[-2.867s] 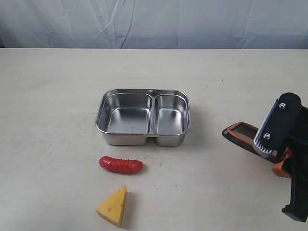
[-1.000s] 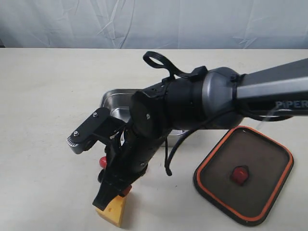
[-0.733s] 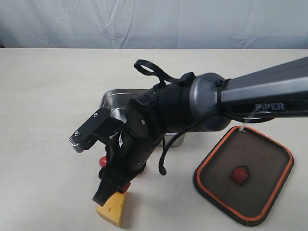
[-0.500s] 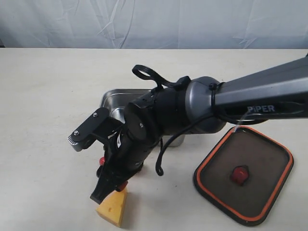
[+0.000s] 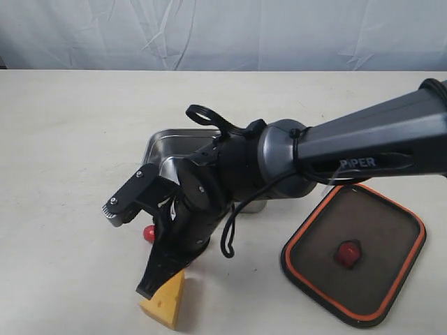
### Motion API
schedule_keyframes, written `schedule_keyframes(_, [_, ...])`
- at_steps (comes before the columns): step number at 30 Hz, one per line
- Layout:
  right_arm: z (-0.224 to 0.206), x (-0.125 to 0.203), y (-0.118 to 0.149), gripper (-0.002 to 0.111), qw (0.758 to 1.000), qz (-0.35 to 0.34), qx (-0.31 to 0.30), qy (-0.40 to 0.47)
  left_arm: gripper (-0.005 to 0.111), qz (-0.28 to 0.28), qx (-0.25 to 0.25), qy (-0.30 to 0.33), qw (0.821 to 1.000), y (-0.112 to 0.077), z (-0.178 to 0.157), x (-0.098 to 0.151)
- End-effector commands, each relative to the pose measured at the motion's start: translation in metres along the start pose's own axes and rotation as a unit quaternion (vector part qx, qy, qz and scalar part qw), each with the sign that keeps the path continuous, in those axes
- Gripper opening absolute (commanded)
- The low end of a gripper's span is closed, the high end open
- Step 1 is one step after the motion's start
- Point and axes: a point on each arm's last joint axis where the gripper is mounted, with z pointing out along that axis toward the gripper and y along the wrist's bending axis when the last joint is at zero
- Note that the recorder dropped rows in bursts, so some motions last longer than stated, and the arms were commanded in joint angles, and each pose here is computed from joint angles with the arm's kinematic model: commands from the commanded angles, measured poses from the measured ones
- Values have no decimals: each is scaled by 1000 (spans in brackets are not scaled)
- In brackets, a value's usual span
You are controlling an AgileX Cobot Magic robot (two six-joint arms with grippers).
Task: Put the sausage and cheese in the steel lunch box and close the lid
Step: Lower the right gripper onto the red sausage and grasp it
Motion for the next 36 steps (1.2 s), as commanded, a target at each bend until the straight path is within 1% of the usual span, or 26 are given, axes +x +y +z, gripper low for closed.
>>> schedule_keyframes(1, [0,2,1,12,1000,-4,0,7,0,0,3,-6,1000,0,0,0])
schedule_keyframes(3, [0,2,1,21,1000,-4,-1,9,0,0,3,-6,1000,0,0,0])
schedule_keyframes(7, [0,3,1,42,1000,-3,-4,15,0,0,3,-6,1000,0,0,0])
schedule_keyframes(9, [0,4,1,48,1000,-3,-5,19,0,0,3,-6,1000,0,0,0])
schedule_keyframes(13, [0,4,1,49,1000,-7,-3,20,0,0,3,-6,1000,0,0,0])
schedule_keyframes(18, [0,5,-2,49,999,-33,11,24,0,0,3,-6,1000,0,0,0])
schedule_keyframes(22, [0,5,-2,49,999,-34,12,22,0,0,3,-6,1000,0,0,0])
schedule_keyframes(24, [0,4,-2,48,999,-23,12,21,0,0,3,-6,1000,0,0,0])
schedule_keyframes(25, [0,4,-2,47,1000,-20,12,21,0,0,3,-6,1000,0,0,0])
schedule_keyframes(26, [0,4,-2,43,1000,-20,12,21,0,0,3,-6,1000,0,0,0])
schedule_keyframes(28, [0,5,-2,29,999,-20,12,23,0,0,3,-6,1000,0,0,0])
schedule_keyframes(31, [0,5,-2,3,999,-20,11,25,0,0,3,-6,1000,0,0,0])
schedule_keyframes(32, [0,5,-1,-1,1000,-17,10,24,0,0,3,-6,1000,0,0,0])
schedule_keyframes(36, [-2,4,-1,0,1000,-11,7,20,0,0,3,-6,1000,0,0,0])
